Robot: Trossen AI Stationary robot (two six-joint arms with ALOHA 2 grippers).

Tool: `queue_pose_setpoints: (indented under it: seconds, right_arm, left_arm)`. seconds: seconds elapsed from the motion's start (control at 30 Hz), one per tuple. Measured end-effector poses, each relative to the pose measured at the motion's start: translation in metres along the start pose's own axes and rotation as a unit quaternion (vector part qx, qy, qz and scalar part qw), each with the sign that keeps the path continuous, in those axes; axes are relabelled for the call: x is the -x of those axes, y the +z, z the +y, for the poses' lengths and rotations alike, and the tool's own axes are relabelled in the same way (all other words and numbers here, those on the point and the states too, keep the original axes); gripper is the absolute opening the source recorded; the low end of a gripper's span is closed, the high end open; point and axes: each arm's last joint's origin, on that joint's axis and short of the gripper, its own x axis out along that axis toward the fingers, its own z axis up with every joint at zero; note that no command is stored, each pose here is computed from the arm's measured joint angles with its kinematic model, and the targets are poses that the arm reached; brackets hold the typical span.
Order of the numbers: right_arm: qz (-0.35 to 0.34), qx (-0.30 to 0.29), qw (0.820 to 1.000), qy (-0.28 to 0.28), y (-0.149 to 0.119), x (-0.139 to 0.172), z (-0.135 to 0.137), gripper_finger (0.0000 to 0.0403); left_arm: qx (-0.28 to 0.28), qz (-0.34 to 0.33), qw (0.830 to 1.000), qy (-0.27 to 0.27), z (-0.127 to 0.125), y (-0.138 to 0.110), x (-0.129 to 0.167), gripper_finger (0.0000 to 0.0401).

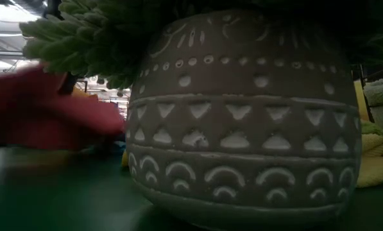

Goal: Sort microfiber towel by color & place in baskets
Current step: Put the pink microfiber towel into the white bin

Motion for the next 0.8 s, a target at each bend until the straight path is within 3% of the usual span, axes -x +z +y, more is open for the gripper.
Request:
queue_pose_setpoints:
  seconds: [0.2,0.43,0.6,0.8]
  right_arm:
    - [0.000,0.000,1.000,0.000,0.000,0.000,0.000,0.0202]
    - [0.000,0.000,1.000,0.000,0.000,0.000,0.000,0.0202]
    - [0.000,0.000,1.000,0.000,0.000,0.000,0.000,0.0202]
    - [0.000,0.000,1.000,0.000,0.000,0.000,0.000,0.0202]
  left_arm:
    - [-0.057,-0.056,0.995,-0.059,-0.025,0.018,0.040,0.0004]
    - [-0.112,-0.160,0.976,-0.091,-0.038,0.045,0.093,0.0004]
    - [-0.137,-0.235,0.957,-0.104,-0.036,0.065,0.126,0.0004]
    - [-0.165,-0.331,0.921,-0.127,-0.028,0.094,0.152,0.0004]
